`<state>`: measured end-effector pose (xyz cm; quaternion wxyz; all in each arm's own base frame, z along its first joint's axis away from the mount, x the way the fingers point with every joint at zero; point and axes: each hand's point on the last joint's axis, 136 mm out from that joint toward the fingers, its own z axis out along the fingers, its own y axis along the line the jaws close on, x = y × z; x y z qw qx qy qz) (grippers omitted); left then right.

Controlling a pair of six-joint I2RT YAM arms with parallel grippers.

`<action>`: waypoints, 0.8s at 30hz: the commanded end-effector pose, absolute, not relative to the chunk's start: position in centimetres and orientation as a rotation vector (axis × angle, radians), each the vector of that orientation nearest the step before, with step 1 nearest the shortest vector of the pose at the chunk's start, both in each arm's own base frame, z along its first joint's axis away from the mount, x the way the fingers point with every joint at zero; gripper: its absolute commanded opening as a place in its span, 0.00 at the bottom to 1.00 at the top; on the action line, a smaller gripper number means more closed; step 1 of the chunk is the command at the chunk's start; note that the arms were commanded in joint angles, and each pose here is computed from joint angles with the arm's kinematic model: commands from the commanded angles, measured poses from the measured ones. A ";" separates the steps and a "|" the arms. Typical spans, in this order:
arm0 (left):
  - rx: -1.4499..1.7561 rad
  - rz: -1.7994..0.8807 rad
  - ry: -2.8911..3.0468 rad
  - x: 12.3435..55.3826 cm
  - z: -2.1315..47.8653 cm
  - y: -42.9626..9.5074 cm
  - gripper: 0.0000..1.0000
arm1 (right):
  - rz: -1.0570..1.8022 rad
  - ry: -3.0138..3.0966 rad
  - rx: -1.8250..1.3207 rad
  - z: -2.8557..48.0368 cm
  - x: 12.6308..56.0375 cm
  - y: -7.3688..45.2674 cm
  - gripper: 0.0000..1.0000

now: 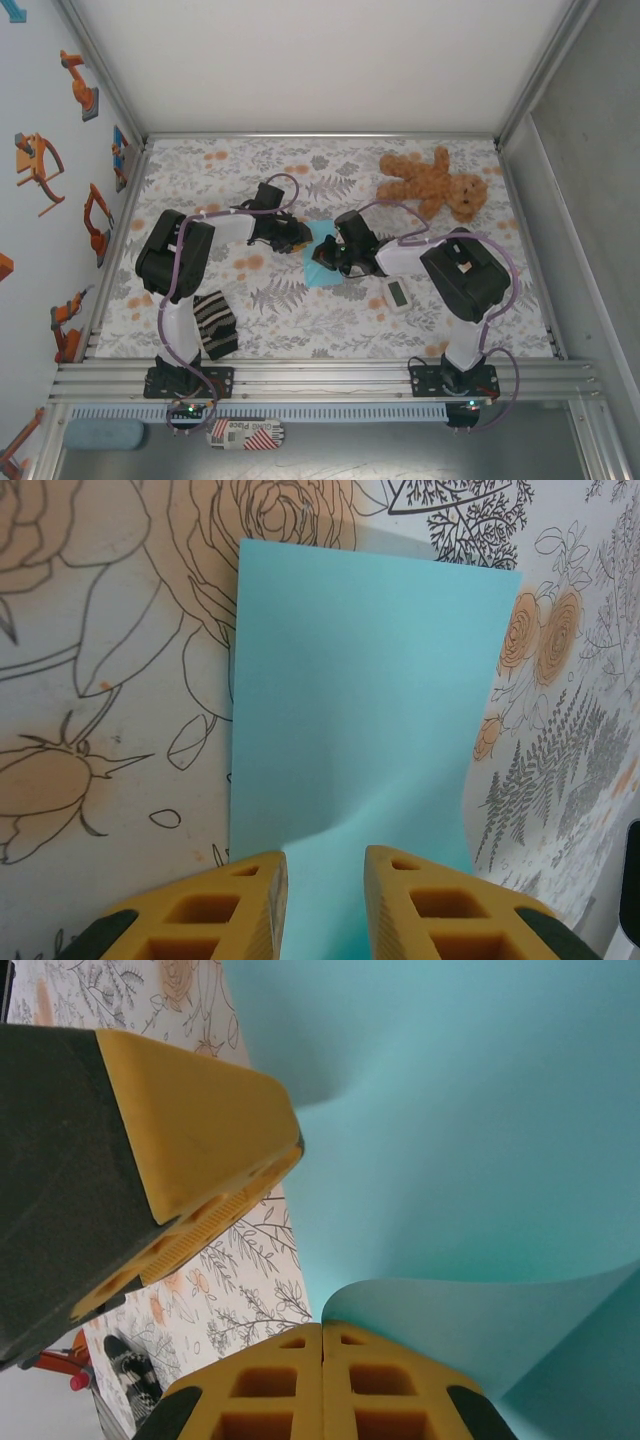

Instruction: Fold a paper plane with a square sheet of paper (pick it up from the middle)

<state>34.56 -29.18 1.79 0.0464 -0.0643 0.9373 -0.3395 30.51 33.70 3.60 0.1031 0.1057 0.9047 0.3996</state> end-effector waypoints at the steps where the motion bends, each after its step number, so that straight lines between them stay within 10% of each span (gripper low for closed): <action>1: -0.255 -0.893 2.991 32.6 -1.8 -27.5 0.27 | 1.172 2.640 0.318 3.8 31.5 34.4 0.00; 24: -0.262 -0.895 2.996 32.5 -2.0 -27.4 0.27 | 1.188 2.658 0.304 3.1 31.5 35.2 0.00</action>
